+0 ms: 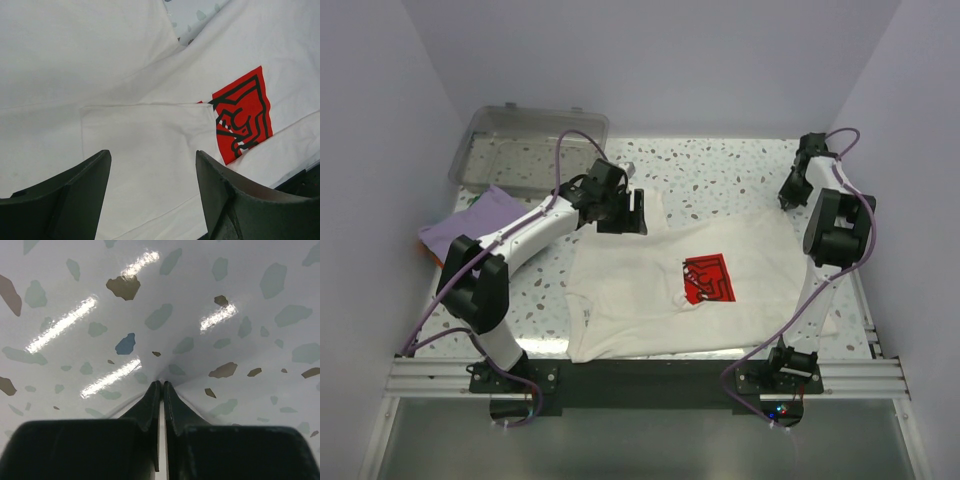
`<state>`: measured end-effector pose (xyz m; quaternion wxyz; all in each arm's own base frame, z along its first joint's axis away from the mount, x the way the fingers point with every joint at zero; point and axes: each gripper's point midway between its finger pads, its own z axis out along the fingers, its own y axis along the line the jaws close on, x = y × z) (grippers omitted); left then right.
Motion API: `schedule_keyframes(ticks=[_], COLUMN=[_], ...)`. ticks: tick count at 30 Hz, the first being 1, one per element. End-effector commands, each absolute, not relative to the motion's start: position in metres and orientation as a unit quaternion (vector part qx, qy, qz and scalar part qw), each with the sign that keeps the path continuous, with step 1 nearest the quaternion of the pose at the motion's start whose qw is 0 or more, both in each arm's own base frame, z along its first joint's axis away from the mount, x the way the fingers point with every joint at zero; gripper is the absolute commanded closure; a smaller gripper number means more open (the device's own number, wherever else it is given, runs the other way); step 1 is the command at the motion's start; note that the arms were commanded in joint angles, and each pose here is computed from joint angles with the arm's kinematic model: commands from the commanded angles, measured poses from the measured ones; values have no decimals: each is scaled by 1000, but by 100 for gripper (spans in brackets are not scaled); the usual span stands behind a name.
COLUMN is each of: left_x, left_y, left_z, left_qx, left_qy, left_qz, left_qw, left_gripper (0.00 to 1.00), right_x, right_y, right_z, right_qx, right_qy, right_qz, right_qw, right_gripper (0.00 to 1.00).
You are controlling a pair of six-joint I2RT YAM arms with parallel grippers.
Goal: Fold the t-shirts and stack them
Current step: Fold the tshirt
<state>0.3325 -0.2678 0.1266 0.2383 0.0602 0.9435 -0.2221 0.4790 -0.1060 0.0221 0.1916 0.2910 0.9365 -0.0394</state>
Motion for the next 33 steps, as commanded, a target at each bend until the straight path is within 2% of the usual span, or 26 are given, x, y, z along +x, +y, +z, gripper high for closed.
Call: schedule_keyframes(ticks=[1, 10, 26, 33], left_x=[348, 391, 530, 566], left_y=[-274, -282, -252, -236], left_z=[144, 161, 127, 104], left_qx=[64, 87, 107, 96], left_qy=[932, 922, 904, 896], left_qz=[-237, -208, -66, -70], left_qw=[265, 316, 409, 427], left_gripper=[26, 27, 30, 34], right_x=[461, 431, 391, 393], right_y=[-120, -153, -198, -195], right_z=[18, 32, 41, 40], right_qx=[290, 304, 353, 354], right_qy=[940, 930, 913, 915], right_qz=[-92, -158, -163, -153], right_qw=[158, 135, 120, 116], right_gripper=[100, 100, 100, 100])
